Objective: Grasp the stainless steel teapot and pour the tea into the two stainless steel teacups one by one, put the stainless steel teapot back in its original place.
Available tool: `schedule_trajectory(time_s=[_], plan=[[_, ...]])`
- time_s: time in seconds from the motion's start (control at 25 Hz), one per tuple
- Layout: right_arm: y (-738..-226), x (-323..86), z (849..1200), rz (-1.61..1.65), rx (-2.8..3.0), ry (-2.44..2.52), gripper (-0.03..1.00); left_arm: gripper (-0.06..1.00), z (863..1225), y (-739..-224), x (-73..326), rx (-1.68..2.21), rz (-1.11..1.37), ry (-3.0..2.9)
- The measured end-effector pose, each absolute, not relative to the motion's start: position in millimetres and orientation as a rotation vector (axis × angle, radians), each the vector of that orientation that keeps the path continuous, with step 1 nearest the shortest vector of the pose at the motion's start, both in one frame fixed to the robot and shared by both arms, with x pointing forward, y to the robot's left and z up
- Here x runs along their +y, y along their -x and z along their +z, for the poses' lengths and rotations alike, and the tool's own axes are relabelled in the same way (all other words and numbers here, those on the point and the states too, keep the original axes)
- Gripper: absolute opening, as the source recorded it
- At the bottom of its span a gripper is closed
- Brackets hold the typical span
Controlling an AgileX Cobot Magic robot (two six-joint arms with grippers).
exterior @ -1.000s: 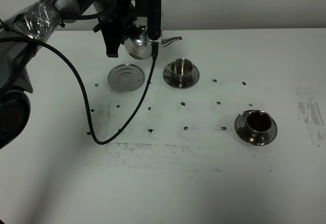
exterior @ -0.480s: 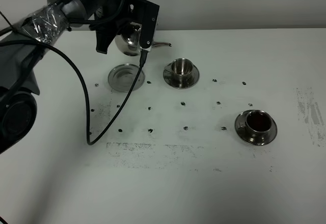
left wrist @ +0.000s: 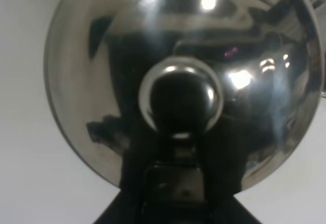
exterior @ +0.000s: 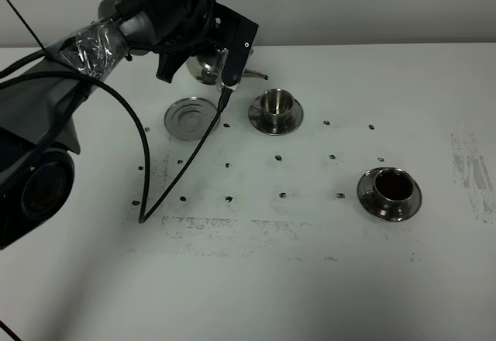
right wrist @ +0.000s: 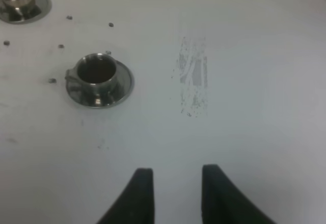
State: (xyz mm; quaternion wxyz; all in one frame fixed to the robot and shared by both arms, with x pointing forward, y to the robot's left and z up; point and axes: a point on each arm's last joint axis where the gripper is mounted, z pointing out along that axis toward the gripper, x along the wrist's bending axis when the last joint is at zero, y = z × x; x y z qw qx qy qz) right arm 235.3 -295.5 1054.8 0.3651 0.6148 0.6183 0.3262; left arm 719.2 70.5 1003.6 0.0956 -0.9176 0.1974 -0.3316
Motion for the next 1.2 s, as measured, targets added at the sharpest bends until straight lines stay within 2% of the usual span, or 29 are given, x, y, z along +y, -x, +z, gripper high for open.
schedule_trajectory(time_s=[0.28, 1.2], plan=[[-235, -296, 1055, 0.839, 1.59, -1.581, 0.23, 0.19, 987, -722, 62, 0.65, -0.981, 2.658], [-235, -296, 1055, 0.839, 1.59, -1.581, 0.23, 0.19, 982, -722, 39, 0.853, -1.084, 2.458]])
